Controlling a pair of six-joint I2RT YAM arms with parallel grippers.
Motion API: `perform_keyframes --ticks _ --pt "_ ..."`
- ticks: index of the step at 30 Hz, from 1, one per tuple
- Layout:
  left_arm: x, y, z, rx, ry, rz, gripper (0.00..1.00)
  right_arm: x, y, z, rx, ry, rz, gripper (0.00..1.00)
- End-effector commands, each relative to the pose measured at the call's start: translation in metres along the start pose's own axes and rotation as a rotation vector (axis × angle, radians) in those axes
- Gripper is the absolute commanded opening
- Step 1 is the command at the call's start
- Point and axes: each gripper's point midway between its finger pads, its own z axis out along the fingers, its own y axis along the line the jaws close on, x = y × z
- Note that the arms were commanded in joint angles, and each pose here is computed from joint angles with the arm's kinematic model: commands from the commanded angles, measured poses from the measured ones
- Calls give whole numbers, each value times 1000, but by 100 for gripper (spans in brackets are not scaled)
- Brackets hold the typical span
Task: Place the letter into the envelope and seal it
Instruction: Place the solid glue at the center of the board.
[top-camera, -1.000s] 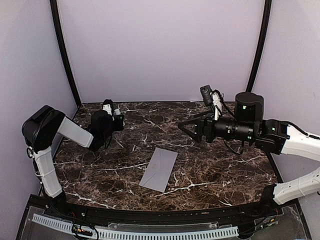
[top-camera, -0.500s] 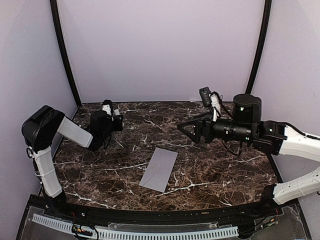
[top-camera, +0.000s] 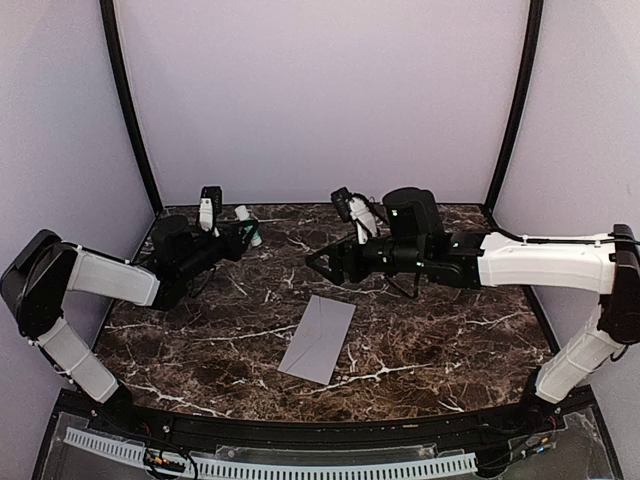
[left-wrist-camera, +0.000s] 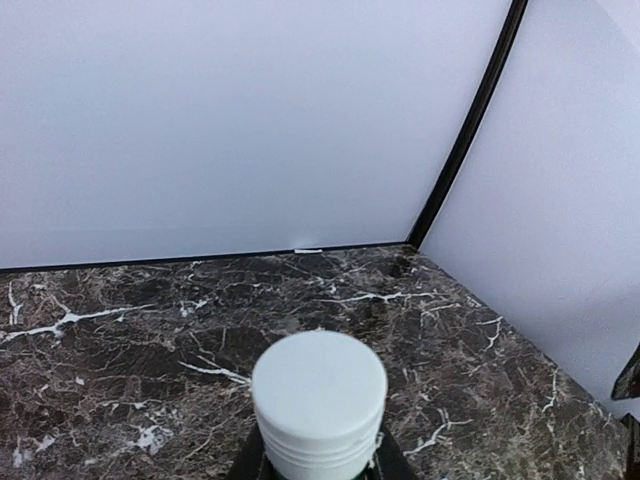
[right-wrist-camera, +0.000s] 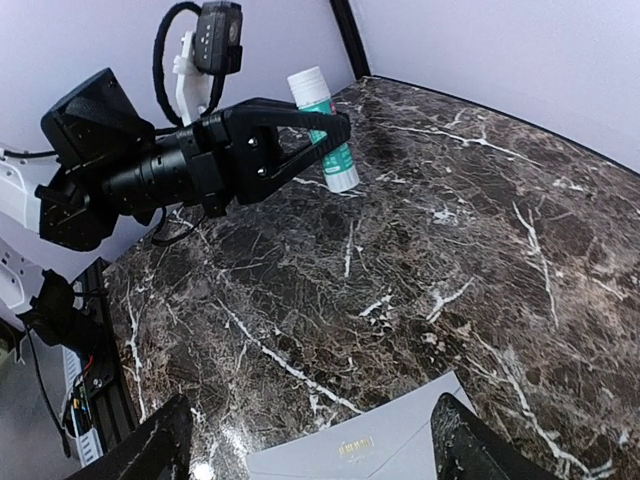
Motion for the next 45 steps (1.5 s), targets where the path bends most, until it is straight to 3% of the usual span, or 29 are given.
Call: perform_keyframes --ticks 1,5,12,20,29,32,35,37,39,41,43,45 --pt "-5 -45 -13 114 29 -112 12 -20 25 17 -162 -104 -94 75" --pt "-3 -84 -20 202 74 -209 12 -13 30 37 -194 -71 -132 67" --pt "4 -117 -28 269 149 -263 12 -8 36 59 -200 -40 -186 56" --pt "10 -129 -35 300 183 -290 12 -7 39 72 -200 -23 -214 41" --pt "7 -134 -41 311 183 -306 12 -2 38 79 -196 -6 -220 34" --pt "10 -138 -42 322 202 -313 12 -7 39 80 -194 -14 -229 26" --pt "13 -141 -44 333 230 -322 15 -10 39 78 -189 -24 -238 11" --pt "15 -142 -46 334 254 -330 22 -9 39 77 -188 -22 -245 6" --pt "17 -144 -48 333 290 -340 39 -8 39 75 -189 -15 -252 5" --pt "19 -145 -52 326 335 -343 65 -6 40 70 -194 -12 -258 5" --pt "21 -148 -56 322 395 -349 77 -5 43 64 -206 -10 -272 5" --pt "20 -150 -62 324 450 -356 81 -2 46 57 -222 -4 -286 5"
